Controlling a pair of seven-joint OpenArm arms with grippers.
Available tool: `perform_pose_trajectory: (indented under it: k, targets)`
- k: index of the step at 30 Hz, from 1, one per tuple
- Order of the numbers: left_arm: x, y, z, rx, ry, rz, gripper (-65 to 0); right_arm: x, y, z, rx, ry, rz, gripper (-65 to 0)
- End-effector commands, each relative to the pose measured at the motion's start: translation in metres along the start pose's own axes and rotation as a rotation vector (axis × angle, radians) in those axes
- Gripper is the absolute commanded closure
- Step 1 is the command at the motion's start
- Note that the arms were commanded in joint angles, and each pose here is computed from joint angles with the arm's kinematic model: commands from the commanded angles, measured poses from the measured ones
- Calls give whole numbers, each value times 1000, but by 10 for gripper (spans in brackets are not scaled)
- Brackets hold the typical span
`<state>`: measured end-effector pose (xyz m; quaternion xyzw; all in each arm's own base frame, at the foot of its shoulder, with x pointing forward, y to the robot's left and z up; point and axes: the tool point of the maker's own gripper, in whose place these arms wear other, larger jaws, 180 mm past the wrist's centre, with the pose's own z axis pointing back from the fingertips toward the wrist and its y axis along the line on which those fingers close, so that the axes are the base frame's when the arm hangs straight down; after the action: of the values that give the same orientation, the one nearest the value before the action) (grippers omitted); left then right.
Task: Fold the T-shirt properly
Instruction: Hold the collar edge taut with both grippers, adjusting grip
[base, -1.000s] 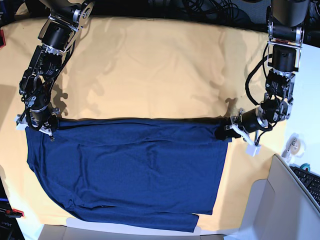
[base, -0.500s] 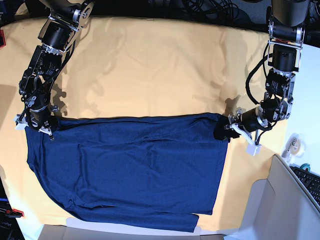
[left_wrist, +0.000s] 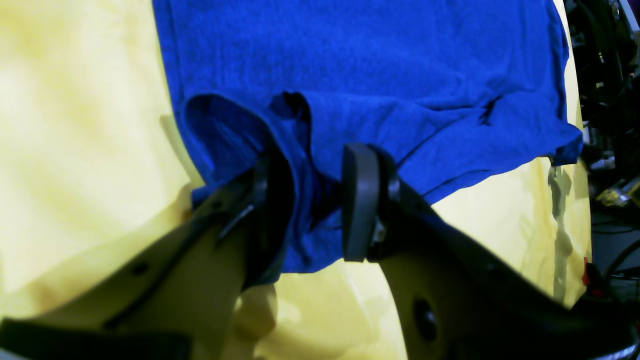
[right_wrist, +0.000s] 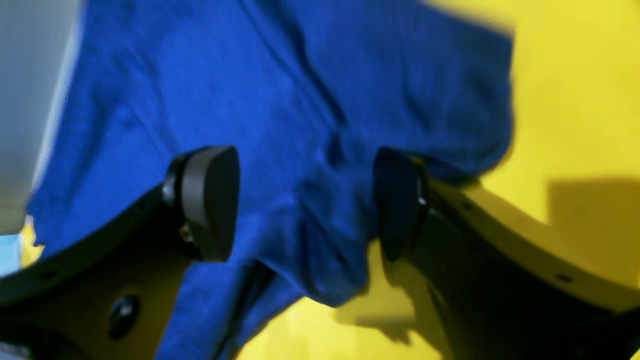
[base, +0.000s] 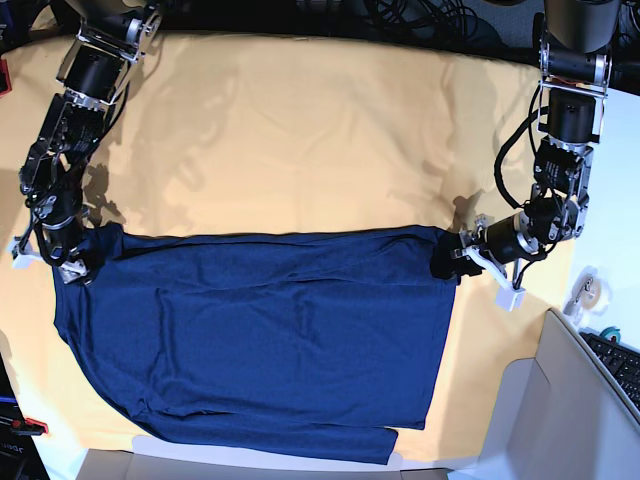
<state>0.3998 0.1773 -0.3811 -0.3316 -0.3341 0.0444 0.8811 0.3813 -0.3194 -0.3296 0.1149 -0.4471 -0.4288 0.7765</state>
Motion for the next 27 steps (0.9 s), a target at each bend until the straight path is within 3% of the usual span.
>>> perform_pose_trajectory:
  k: [1, 7, 14, 27]
  targets:
    - [24, -7, 6, -20, -57, -22, -187, 20, 14, 8, 42, -59, 24, -415]
    - [24, -7, 6, -20, -56, -23, -187, 27, 11, 27, 53, -110, 16, -415]
    - [24, -7, 6, -20, -56, -23, -187, 12, -44, 33, -43, -123, -213, -415]
    - [23, -7, 5, -21, -53, -24, -186, -8, -74, 6, -102, -55, -398, -415]
